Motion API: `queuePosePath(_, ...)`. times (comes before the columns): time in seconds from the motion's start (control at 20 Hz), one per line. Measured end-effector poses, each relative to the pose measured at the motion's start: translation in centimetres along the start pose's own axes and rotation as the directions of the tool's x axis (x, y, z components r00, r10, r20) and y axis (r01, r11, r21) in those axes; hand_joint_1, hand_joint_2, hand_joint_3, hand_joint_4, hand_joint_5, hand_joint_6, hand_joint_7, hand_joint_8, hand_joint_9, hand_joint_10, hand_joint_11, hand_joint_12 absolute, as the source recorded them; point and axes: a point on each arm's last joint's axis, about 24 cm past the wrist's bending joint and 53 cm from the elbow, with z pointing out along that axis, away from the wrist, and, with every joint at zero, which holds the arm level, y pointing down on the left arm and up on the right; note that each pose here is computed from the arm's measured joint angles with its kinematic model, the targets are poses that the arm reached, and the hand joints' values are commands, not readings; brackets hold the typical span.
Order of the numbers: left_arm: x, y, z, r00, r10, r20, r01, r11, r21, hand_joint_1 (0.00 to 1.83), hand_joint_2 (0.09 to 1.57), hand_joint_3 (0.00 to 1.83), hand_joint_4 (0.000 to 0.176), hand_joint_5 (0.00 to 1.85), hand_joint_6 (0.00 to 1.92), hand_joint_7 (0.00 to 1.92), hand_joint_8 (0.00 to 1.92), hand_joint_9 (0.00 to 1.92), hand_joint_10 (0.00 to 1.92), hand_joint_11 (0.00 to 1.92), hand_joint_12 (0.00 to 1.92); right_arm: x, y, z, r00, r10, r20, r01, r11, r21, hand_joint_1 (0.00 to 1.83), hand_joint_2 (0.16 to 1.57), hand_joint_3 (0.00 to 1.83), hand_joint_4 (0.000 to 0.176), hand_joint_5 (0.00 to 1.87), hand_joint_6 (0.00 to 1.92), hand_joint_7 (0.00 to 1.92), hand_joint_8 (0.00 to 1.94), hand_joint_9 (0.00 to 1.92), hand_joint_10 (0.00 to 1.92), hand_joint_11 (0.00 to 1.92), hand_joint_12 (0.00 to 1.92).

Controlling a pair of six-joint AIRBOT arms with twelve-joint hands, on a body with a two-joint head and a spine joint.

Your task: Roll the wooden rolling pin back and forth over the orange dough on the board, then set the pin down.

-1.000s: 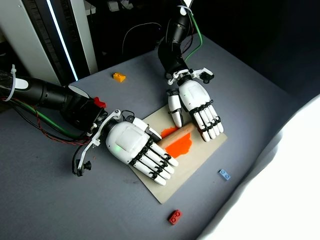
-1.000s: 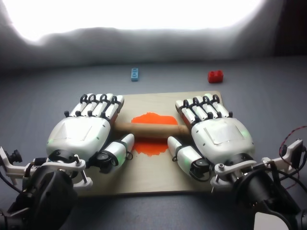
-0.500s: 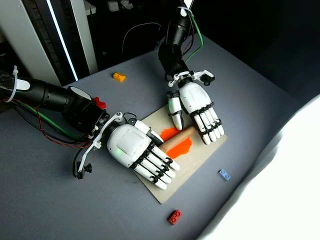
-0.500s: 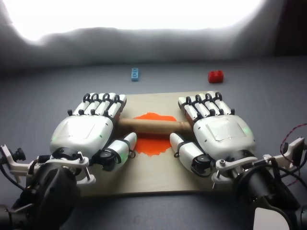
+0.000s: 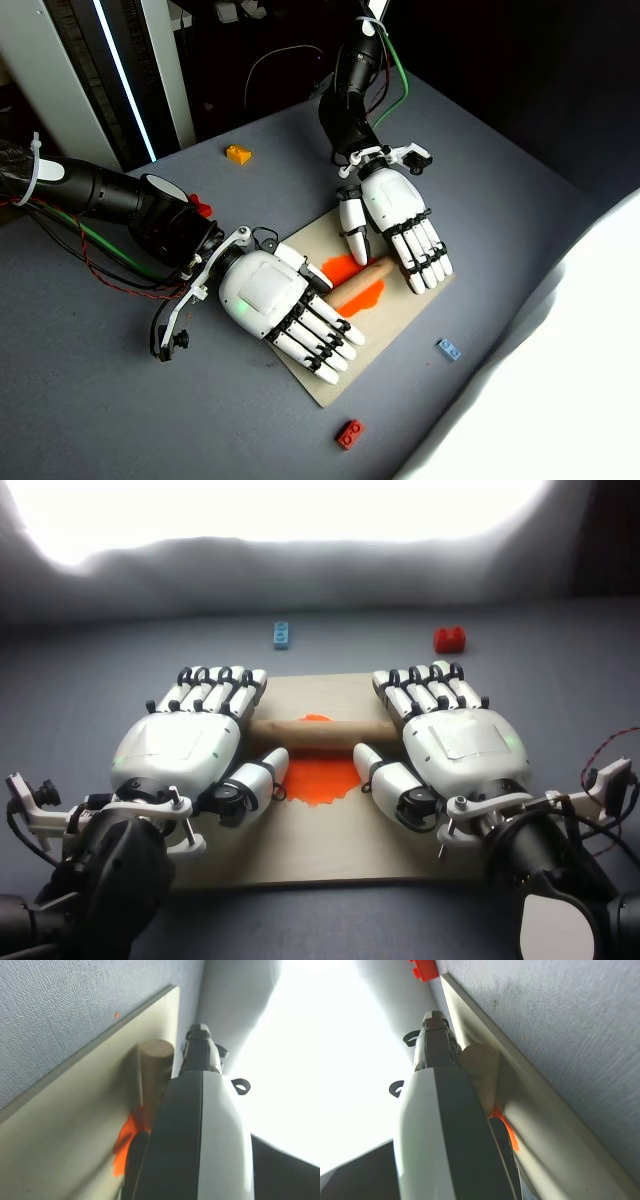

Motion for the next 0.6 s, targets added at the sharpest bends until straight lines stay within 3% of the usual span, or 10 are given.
queuePosePath(0.6,-0.3,0.4,1.1,1.0,0.007,0.002,-0.007,0.9999,-0.008,0.0,1.55,0.01,0.0,0.0,0.0,0.0,0.0,0.0,0.0,0.0,0.0,0.0,-0.4,0.6,1.0,0.017,-0.004,-0.017,1.0,0.008,0.0,1.5,0.0,0.0,0.11,0.01,0.11,0.01,0.07,0.01,0.0,0.0)
